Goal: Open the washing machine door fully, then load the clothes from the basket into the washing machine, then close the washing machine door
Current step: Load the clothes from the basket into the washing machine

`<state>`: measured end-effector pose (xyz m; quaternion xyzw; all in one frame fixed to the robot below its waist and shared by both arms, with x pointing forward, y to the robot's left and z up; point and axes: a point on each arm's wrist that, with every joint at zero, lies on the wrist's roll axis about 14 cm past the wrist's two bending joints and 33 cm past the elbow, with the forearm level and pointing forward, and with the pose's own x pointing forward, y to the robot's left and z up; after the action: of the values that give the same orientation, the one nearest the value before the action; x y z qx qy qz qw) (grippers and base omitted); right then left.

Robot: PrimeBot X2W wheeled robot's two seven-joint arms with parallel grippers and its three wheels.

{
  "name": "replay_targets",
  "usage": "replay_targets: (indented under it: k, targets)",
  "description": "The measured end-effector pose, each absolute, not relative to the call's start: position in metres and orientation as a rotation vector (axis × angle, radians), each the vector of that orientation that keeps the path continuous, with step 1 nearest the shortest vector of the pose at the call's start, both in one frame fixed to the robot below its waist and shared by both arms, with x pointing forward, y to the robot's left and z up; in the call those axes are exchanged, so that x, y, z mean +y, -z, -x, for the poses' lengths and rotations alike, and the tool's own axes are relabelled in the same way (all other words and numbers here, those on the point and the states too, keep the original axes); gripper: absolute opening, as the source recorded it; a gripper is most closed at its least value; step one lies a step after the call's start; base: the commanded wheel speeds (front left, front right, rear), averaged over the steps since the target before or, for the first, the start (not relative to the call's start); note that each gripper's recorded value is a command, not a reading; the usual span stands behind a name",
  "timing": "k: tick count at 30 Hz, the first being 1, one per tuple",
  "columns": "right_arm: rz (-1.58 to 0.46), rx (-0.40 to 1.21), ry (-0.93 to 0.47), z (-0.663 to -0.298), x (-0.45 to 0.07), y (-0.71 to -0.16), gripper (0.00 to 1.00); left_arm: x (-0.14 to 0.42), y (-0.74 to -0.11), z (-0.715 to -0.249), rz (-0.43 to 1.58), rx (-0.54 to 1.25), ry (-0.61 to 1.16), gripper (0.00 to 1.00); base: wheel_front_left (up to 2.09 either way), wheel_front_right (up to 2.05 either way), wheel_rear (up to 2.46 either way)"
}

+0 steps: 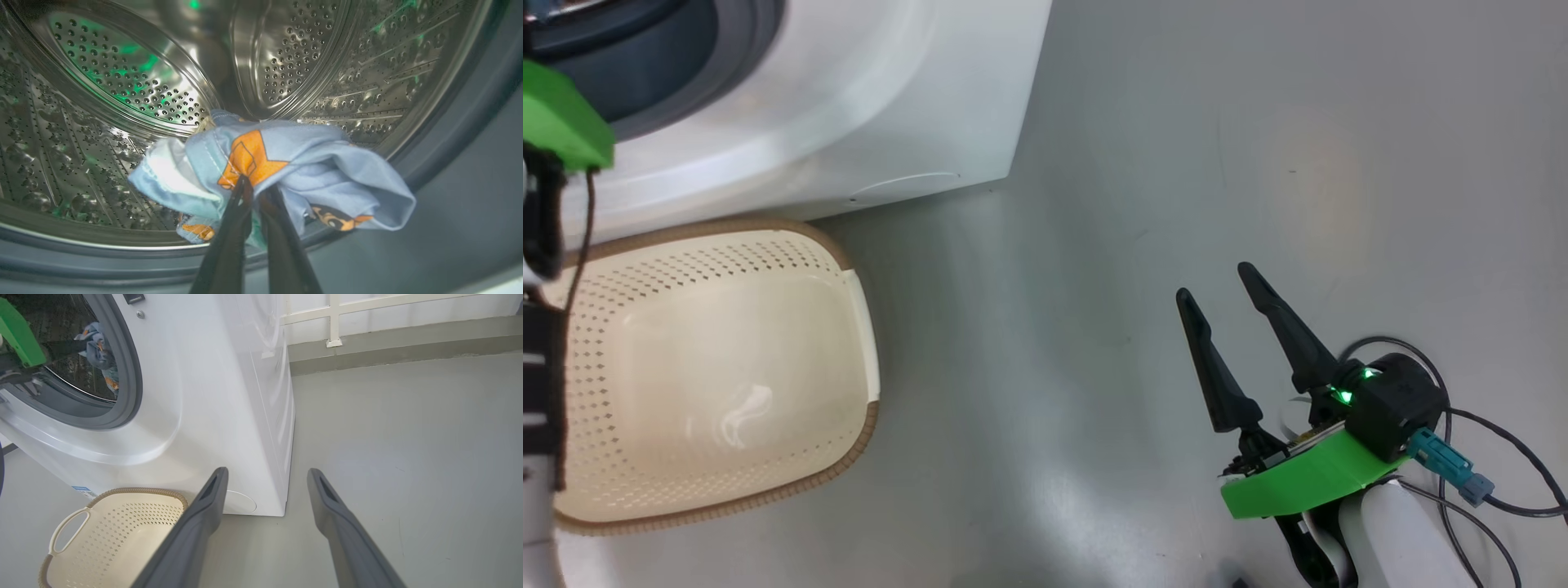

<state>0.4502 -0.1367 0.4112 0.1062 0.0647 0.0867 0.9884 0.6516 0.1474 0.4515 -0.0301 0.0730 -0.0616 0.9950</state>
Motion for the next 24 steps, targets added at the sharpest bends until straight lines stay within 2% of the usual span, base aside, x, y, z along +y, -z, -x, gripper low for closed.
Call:
replay_targets:
  k: [14,24]
  targets:
    - [-0.209,0.175,-0.159,-0.448,-0.141,-0.394,1.00,0.154,-0.449,-0.692,0.048,0.159,0.094,0.00,0.00,0.00,0.00]
    - [-0.211,0.221,-0.145,-0.449,-0.144,-0.372,1.00,0.153,-0.423,-0.714,0.062,0.178,0.094,0.00,0.00,0.00,0.00]
